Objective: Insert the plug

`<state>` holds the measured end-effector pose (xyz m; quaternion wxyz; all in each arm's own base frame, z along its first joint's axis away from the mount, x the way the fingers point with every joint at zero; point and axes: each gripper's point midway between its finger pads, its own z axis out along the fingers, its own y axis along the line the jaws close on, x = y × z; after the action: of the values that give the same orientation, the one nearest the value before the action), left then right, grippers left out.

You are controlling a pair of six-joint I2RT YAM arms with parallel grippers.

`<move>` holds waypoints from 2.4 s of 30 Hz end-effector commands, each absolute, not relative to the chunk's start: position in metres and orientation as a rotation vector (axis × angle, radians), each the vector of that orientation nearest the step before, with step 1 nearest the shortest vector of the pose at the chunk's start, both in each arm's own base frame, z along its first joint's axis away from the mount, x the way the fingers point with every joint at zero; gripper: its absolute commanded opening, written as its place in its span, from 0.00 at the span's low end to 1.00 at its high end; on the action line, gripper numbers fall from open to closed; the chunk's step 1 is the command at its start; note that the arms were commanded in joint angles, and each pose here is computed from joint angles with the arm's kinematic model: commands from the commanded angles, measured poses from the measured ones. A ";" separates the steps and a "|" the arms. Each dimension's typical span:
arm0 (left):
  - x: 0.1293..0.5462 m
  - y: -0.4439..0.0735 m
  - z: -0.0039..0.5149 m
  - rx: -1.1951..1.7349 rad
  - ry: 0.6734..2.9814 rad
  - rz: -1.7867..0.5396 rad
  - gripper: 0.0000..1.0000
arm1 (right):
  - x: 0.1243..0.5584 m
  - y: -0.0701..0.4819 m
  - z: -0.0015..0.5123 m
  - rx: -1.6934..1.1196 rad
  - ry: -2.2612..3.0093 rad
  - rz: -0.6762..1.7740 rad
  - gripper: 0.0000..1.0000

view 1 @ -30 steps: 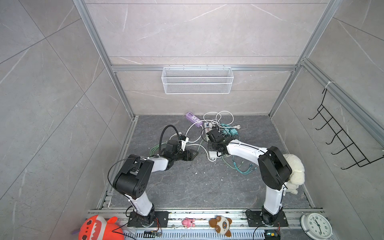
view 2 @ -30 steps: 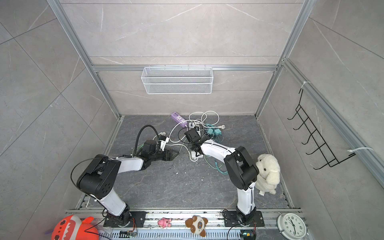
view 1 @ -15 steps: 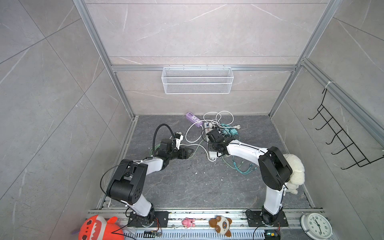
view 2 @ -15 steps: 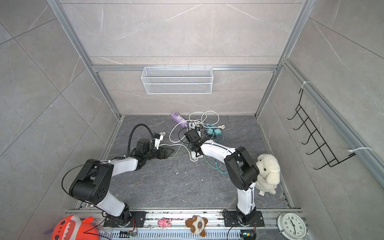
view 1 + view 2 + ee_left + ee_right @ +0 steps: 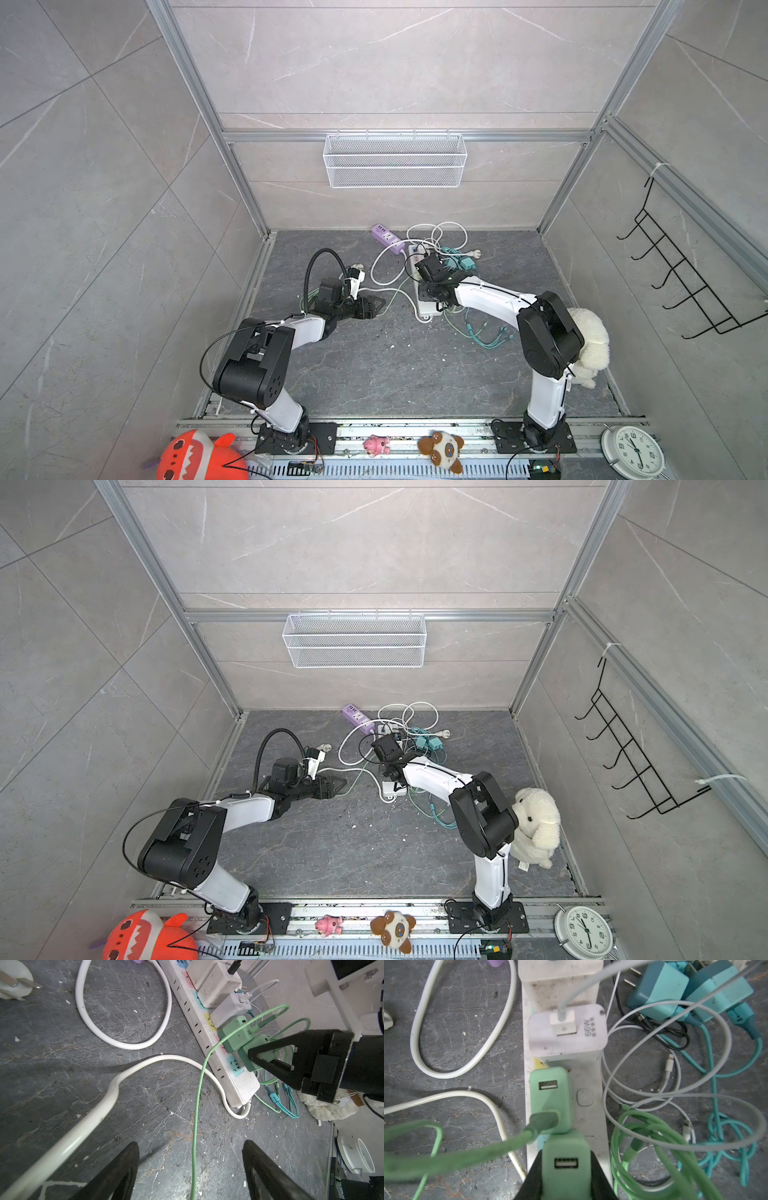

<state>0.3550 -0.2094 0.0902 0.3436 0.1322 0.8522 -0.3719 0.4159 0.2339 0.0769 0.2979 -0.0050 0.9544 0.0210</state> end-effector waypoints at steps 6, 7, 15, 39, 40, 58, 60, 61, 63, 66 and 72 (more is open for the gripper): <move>0.352 -0.211 0.107 0.401 2.151 -0.974 0.81 | 0.405 0.217 0.027 -0.029 2.649 -0.054 0.00; 0.352 -0.211 0.107 0.401 2.151 -0.976 0.80 | 0.406 0.218 0.027 -0.025 2.642 -0.044 0.00; 0.354 -0.208 0.105 0.397 2.150 -0.970 0.80 | 0.405 0.222 0.010 -0.056 2.673 -0.031 0.00; 0.360 -0.205 0.094 0.380 2.166 -0.998 0.80 | 0.400 0.221 -0.008 -0.101 2.661 -0.019 0.00; 0.360 -0.205 0.094 0.380 2.166 -1.000 0.80 | 0.399 0.220 -0.008 -0.105 2.665 -0.021 0.00; 0.358 -0.202 0.101 0.370 2.148 -1.007 0.80 | 0.360 0.185 -0.018 -0.002 2.818 -0.261 0.00; 0.357 -0.201 0.103 0.370 2.142 -1.004 0.80 | 0.362 0.192 -0.015 0.019 2.817 -0.252 0.00; 0.356 -0.200 0.103 0.369 2.141 -1.002 0.80 | 0.363 0.192 -0.015 0.026 2.818 -0.269 0.00; 0.355 -0.200 0.104 0.368 2.141 -1.002 0.80 | 0.366 0.193 -0.018 0.032 2.818 -0.287 0.00; 0.355 -0.198 0.106 0.365 2.135 -0.999 0.80 | 0.367 0.196 -0.022 0.043 2.824 -0.265 0.00; 0.356 -0.195 0.105 0.358 2.132 -0.995 0.80 | 0.368 0.203 -0.035 0.039 2.846 -0.244 0.00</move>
<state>0.3543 -0.1936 0.0870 0.3468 0.1231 0.8502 -0.3766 0.4375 0.2453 0.0716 0.3226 0.0411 0.9455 0.0164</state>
